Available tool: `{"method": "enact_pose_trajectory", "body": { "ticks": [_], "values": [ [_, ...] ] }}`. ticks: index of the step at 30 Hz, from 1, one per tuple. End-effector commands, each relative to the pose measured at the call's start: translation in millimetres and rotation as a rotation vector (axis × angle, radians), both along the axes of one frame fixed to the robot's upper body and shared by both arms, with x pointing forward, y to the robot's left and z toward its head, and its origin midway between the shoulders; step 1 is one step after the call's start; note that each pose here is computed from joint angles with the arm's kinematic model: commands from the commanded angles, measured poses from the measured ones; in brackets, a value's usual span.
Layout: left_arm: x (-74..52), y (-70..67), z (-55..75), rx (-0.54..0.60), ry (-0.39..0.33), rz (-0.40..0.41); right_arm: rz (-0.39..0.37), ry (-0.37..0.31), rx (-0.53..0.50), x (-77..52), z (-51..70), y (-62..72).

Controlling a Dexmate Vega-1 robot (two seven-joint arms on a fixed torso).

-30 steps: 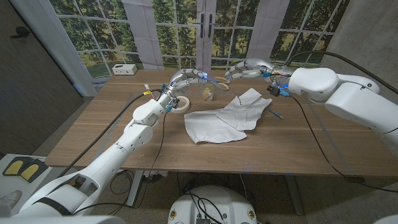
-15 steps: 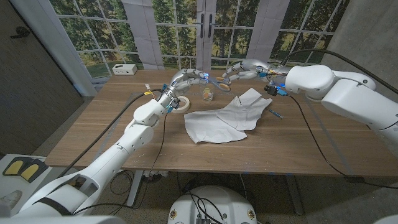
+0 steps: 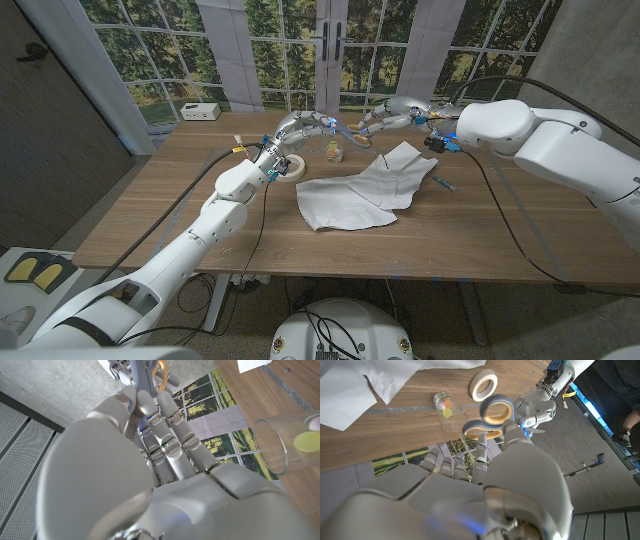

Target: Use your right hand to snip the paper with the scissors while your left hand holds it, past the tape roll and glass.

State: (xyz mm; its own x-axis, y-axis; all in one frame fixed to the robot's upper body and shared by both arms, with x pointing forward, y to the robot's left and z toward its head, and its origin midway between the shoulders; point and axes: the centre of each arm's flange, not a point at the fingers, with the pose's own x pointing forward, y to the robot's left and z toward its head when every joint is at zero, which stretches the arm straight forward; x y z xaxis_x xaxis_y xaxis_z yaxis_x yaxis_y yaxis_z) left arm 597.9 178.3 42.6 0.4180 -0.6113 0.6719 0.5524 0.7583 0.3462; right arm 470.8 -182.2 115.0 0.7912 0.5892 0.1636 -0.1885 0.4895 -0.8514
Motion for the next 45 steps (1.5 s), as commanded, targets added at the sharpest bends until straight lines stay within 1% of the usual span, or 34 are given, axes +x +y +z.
{"method": "enact_pose_trajectory", "body": {
  "ticks": [1,8,15,26,34,41,45],
  "values": [
    [-0.1,-0.2,1.4,0.003,-0.005,-0.008,-0.03,-0.002,-0.024,-0.7,-0.7,1.6],
    [-0.6,1.4,1.4,-0.005,-0.007,0.005,-0.042,-0.012,-0.046,-1.5,-0.7,4.5],
    [-2.6,1.3,1.1,-0.002,-0.008,-0.002,-0.047,-0.014,-0.06,-1.0,-0.3,6.9],
    [-4.4,0.8,0.6,-0.006,-0.005,-0.002,-0.07,-0.048,-0.125,-5.8,-0.9,14.4],
    [-5.5,0.8,-0.2,-0.003,-0.005,-0.001,-0.079,-0.042,-0.161,-6.2,-0.9,18.7],
    [-7.2,0.6,-0.4,0.001,-0.006,0.0,-0.088,-0.062,-0.2,-7.1,-1.0,25.7],
    [-7.4,1.1,-1.2,0.001,-0.004,0.002,-0.085,-0.086,-0.184,-8.5,-1.6,27.8]
  ]
}}
